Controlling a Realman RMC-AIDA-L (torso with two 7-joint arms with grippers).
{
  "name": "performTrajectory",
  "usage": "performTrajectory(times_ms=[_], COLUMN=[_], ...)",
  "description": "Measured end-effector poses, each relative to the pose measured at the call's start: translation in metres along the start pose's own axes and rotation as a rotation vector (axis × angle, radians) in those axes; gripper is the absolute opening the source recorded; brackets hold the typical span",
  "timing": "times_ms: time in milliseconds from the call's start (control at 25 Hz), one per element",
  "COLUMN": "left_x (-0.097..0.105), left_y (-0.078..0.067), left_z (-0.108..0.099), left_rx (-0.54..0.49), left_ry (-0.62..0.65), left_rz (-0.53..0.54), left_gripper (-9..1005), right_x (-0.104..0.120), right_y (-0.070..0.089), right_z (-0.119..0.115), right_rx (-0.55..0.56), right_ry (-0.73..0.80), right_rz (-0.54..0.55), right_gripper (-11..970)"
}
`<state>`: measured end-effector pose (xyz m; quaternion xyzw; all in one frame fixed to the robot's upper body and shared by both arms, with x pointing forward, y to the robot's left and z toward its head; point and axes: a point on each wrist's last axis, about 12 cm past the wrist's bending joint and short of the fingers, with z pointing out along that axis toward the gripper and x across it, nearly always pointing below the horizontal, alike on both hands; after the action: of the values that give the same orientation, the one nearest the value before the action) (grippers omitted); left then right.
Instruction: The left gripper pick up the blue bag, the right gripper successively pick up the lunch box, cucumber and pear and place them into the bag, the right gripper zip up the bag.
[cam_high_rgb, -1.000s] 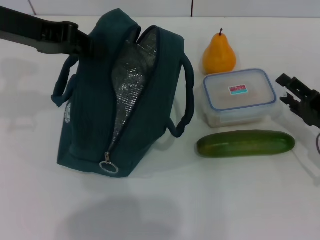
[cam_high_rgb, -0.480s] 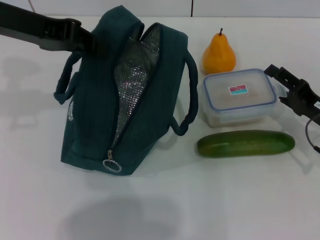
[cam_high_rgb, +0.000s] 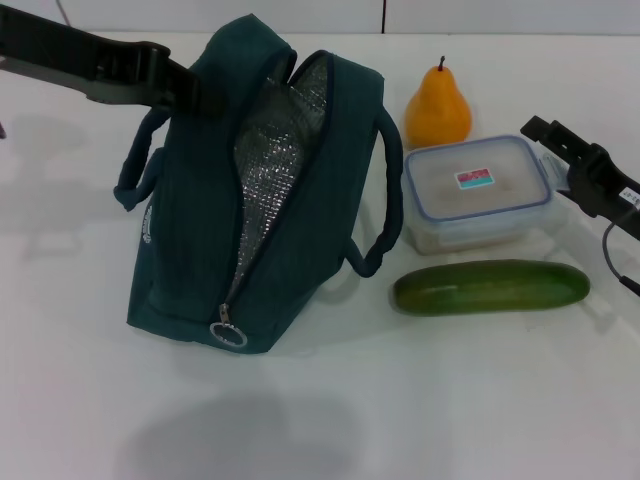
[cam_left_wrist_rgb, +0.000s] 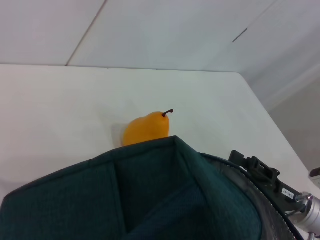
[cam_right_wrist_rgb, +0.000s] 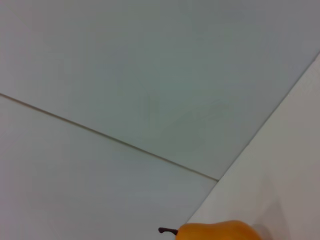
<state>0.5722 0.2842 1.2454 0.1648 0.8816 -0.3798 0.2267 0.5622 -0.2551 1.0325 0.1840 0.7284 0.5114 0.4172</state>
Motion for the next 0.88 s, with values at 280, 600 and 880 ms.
performTrajectory(times_ms=[280, 600, 880], left_x=[0.0001, 0.0001, 0.0008], left_y=[-0.0002, -0.0006, -0.0002], left_z=[0.0004, 0.0010, 0.0010], left_rx=[0.001, 0.007, 0.010], left_ry=[0.000, -0.001, -0.001], left_rz=[0.004, 0.007, 0.012], left_gripper=[47, 48, 48], right_x=[0.0005, 0.0029, 0.0018], right_y=[0.0020, -0.0019, -0.0030], right_z=[0.0034, 0.0002, -0.0049], right_rx=[-0.003, 0.018, 0.008], right_ry=[0.017, 0.042, 0.037], right_rz=[-0.010, -0.054, -0.077], right_gripper=[794, 712, 417])
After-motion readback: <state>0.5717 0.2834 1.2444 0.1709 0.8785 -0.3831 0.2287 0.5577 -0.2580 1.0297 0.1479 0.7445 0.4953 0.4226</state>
